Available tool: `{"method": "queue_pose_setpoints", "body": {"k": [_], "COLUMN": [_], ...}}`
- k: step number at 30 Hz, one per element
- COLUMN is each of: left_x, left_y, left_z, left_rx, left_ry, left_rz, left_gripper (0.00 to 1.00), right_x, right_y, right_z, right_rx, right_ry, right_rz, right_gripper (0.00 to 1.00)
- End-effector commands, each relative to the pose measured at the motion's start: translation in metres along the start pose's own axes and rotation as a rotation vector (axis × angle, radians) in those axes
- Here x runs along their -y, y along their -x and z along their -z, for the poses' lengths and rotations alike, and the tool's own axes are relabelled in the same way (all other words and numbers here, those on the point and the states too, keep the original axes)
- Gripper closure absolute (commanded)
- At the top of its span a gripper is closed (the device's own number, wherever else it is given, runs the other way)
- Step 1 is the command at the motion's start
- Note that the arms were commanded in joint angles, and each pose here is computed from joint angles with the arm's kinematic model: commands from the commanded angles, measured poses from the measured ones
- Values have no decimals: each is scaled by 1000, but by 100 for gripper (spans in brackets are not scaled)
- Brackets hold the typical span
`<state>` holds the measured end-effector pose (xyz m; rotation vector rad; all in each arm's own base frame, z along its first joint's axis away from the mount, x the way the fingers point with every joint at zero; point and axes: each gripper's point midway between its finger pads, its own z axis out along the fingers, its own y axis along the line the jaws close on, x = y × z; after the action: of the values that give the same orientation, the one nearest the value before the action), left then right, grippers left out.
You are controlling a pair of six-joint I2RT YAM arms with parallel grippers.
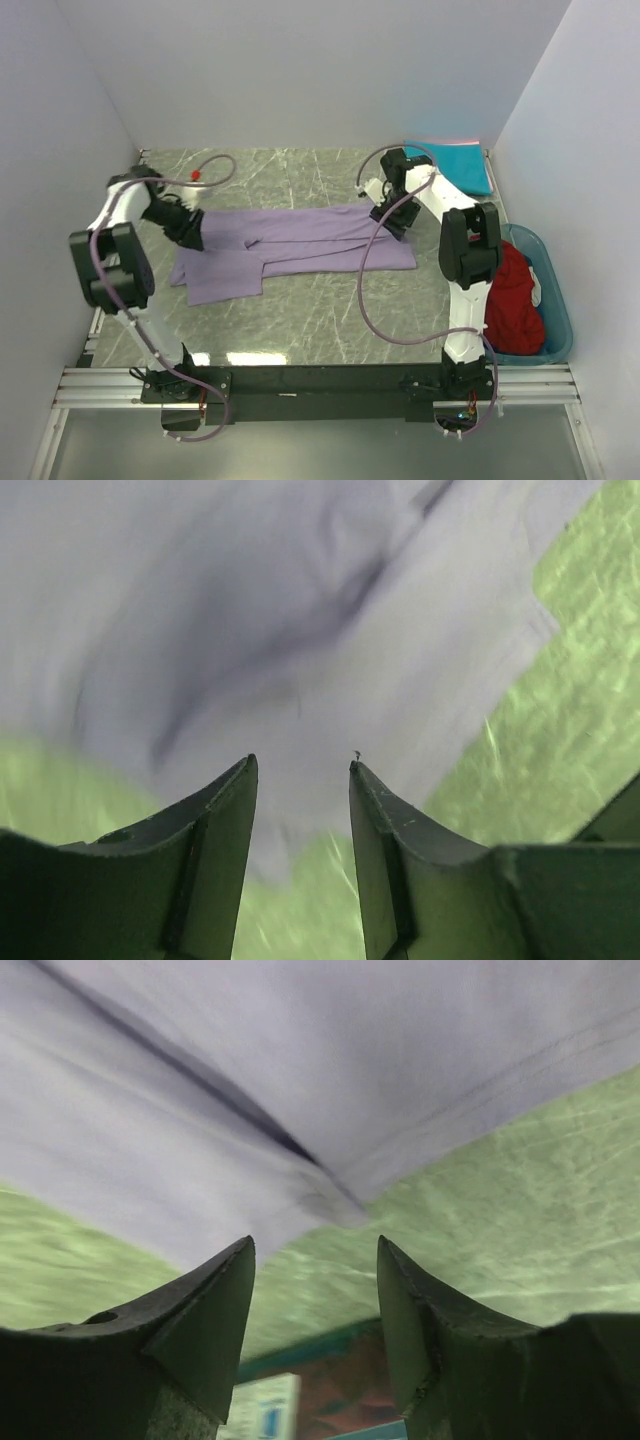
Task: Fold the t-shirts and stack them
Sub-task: Fold the tshirt
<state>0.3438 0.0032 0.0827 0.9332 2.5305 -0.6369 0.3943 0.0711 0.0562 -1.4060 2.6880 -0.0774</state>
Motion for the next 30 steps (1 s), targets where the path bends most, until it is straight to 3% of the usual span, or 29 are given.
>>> {"method": "queue_pose_setpoints", "body": {"k": [1,5,8,11,16,20,30], "left_x": [32,56,71,68,52,46,38], "left_y": [-22,-76,-114,-126,-139,-144,-134], "left_z": [39,32,16,10,4,2,-2], "left_rx": [61,-16,-74,-97,-134,-148,-101], "left_ry": [-26,-41,-33,20,108,146,185], "left_rz": [70,147,194,192,220,225,222], "left_gripper": [52,52,51,48,44,42,36], "right_x": [-36,-108,-164,-214,-294,-322,-339], "right_y": [45,101,132,163,194,208,233], "right_z": [71,83,77,71,46,31,5], "right_rx": [244,410,454,502,460,460,469], "right_ry": [47,255,394,467,504,519,516], "right_rz": [-122,-207,-265,-287,-196,-217,-366], "right_gripper": [43,46,46,44,43,42,39]}}
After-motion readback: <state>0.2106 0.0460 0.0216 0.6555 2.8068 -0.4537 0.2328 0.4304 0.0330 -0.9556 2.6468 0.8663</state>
